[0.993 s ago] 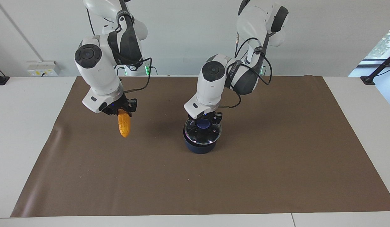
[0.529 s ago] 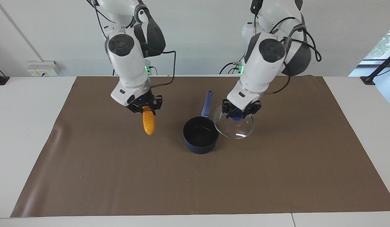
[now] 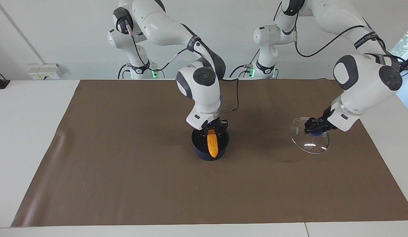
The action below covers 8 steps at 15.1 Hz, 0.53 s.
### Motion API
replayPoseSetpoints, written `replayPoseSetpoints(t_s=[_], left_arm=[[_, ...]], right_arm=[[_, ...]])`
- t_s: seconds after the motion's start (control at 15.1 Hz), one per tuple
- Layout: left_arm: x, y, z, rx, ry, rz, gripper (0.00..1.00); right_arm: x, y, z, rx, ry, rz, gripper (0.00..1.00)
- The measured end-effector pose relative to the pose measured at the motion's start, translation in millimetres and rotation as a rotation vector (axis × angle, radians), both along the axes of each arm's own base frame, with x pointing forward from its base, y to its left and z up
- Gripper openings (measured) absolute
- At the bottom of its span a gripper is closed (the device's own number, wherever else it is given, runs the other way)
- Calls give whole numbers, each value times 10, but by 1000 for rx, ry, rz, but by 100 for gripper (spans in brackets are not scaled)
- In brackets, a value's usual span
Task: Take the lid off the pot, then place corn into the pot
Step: 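Lift the lid aside with the left gripper while the right lifts corn, then lower the corn into the pot and open the right gripper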
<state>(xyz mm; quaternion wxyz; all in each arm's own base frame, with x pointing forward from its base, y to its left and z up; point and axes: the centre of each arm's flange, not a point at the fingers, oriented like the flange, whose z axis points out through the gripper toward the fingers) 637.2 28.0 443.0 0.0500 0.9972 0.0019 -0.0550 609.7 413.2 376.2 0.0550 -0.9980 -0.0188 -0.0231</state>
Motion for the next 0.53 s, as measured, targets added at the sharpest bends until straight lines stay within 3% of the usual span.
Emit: replayPoseSetpoints(t_s=[0.4,0.53], left_arm=[[-174,3,-574,15,-3,-12,67],[-193,6,-646,18,-7,-11,67]], right_arm=[[-44,90,-120,-10,3,9,42],[-69,59,-148,-32,34,10,42]])
